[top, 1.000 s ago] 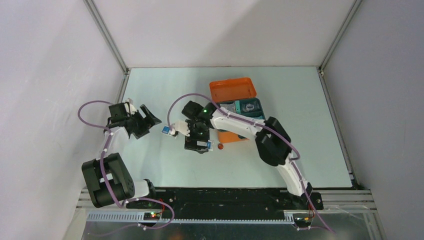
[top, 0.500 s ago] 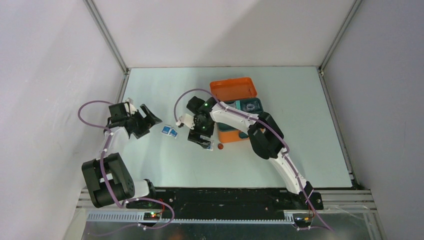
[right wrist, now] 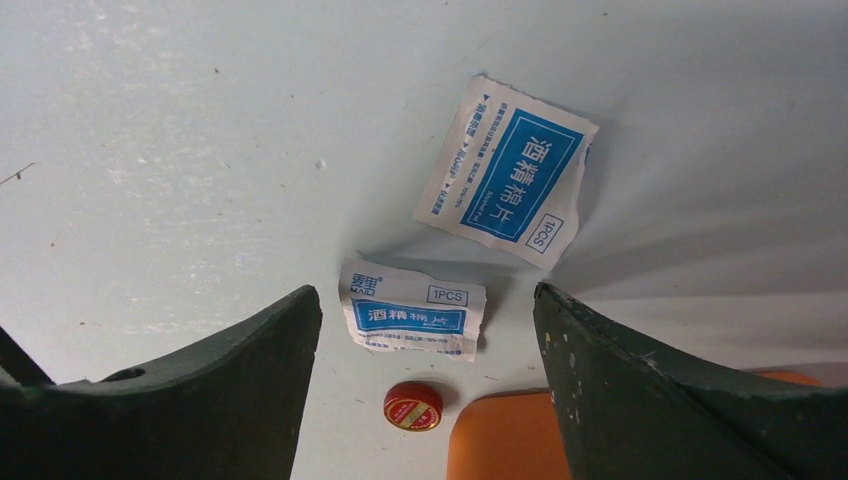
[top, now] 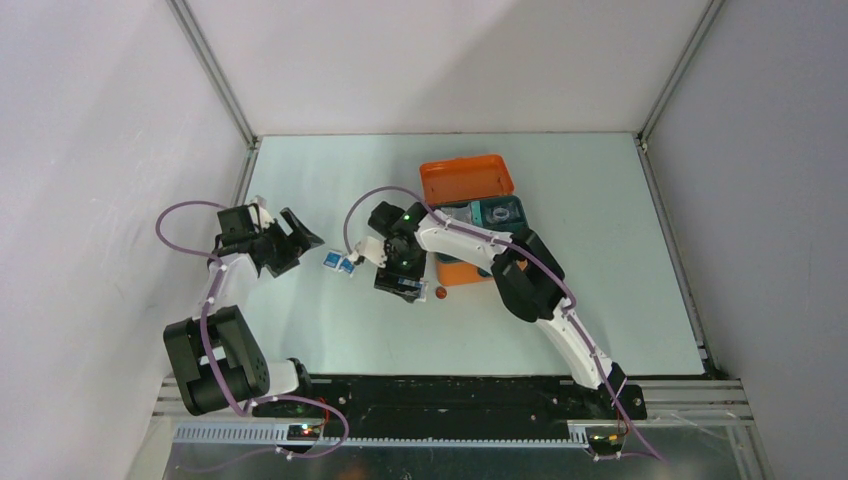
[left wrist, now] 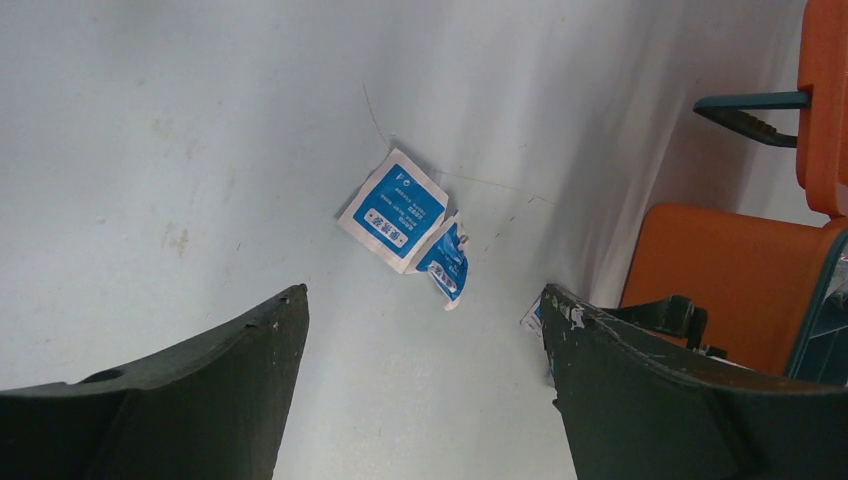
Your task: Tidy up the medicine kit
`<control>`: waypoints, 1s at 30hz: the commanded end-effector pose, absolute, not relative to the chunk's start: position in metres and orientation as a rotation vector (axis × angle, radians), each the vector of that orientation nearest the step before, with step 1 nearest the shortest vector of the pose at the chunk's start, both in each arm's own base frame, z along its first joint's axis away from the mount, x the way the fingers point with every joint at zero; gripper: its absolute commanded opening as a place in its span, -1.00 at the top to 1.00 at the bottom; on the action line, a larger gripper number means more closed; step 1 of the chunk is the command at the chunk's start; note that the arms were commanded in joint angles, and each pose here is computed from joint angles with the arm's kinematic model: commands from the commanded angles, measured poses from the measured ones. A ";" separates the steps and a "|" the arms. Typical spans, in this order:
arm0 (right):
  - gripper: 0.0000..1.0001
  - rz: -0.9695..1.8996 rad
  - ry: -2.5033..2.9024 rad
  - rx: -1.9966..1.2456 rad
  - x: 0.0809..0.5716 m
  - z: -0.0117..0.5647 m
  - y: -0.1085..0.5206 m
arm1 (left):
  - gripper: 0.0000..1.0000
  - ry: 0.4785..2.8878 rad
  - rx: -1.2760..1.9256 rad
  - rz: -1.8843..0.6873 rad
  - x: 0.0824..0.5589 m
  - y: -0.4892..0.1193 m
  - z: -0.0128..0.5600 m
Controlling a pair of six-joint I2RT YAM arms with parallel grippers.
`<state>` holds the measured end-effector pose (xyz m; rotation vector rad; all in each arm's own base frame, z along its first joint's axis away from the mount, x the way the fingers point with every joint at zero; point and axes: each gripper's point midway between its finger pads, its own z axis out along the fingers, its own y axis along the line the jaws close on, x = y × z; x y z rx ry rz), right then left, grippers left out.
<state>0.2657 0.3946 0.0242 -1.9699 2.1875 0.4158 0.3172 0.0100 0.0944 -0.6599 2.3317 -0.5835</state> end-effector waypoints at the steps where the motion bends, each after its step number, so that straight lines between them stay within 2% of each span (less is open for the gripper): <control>1: -0.60 0.320 2.211 -2.011 0.251 0.023 0.383 | -0.81 2.296 -0.644 -0.601 0.321 0.009 0.102; 4: -0.52 0.244 2.184 -2.019 0.250 0.023 0.379 | -0.81 2.295 -0.645 -0.603 0.322 0.009 0.102; 8: -0.17 0.212 2.167 -2.025 0.245 0.024 0.377 | -0.80 2.295 -0.647 -0.608 0.323 0.009 0.103; 11: -0.07 0.190 2.130 -2.019 0.243 0.035 0.381 | -0.81 2.292 -0.647 -0.606 0.323 0.009 0.103; 16: 0.07 0.164 1.990 -1.935 0.252 0.099 0.395 | -0.81 2.289 -0.644 -0.602 0.323 0.010 0.104; 26: 0.14 0.087 1.850 -1.705 0.281 0.215 0.369 | -0.81 2.287 -0.647 -0.606 0.323 0.009 0.105; 30: 0.13 0.028 1.889 -1.631 0.306 0.223 0.338 | -0.81 2.286 -0.646 -0.605 0.323 0.009 0.105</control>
